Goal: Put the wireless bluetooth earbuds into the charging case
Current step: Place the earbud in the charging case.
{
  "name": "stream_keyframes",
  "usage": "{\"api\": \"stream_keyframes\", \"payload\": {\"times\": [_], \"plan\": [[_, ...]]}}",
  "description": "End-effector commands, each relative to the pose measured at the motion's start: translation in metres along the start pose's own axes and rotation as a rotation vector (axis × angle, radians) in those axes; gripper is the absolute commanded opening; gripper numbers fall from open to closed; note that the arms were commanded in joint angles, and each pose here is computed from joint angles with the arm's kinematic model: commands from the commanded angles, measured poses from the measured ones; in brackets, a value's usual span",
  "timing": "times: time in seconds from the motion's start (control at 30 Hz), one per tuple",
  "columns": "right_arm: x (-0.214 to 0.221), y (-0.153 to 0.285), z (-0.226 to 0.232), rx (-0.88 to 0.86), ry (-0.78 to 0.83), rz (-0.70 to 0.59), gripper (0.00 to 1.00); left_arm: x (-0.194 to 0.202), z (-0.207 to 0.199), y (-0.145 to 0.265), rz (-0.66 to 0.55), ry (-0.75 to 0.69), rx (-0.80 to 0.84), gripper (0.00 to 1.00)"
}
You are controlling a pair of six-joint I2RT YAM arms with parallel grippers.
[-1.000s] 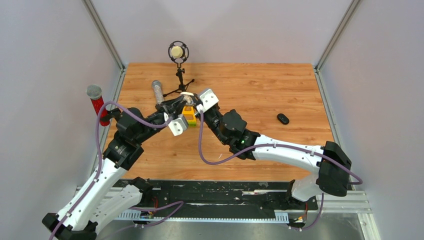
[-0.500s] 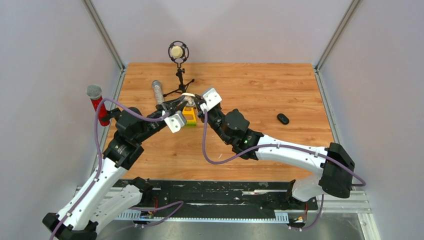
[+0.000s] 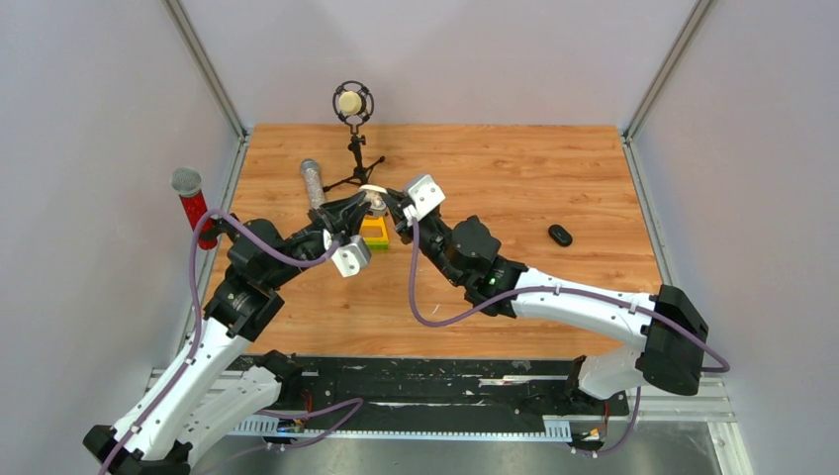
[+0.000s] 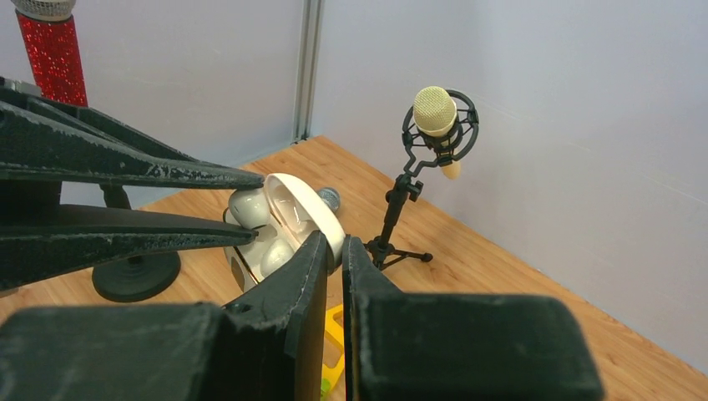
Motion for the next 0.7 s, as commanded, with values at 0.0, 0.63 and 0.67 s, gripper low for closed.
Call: {"api": "stream_keyframes", "payload": {"times": [0.0, 0.63, 0.67], "plan": [[-0.039, 0.006, -0.012, 0.008, -0.125, -0.153, 0.0, 0.002, 0.0, 0.001, 0.007, 0.036, -0.028, 0.0], [-0.038, 0.005, -0.016, -0.047, -0.13, -0.17, 0.0, 0.006, -0.015, -0.006, 0.094, 0.404, 0.019, 0.0], [-0.038, 0.005, -0.017, -0.045, -0.127, -0.169, 0.0, 0.006, -0.015, -0.006, 0.094, 0.406, 0.019, 0.0]]}}
Point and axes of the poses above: each gripper's point midway between its finger pads, its own y axis back along the fingers, its own z axis along the line the jaws close on, x = y × z, the point moved 10 cm from there along y, back along the fingers, and after that the axes turned 1 degree about y, right-handed, at the moved point
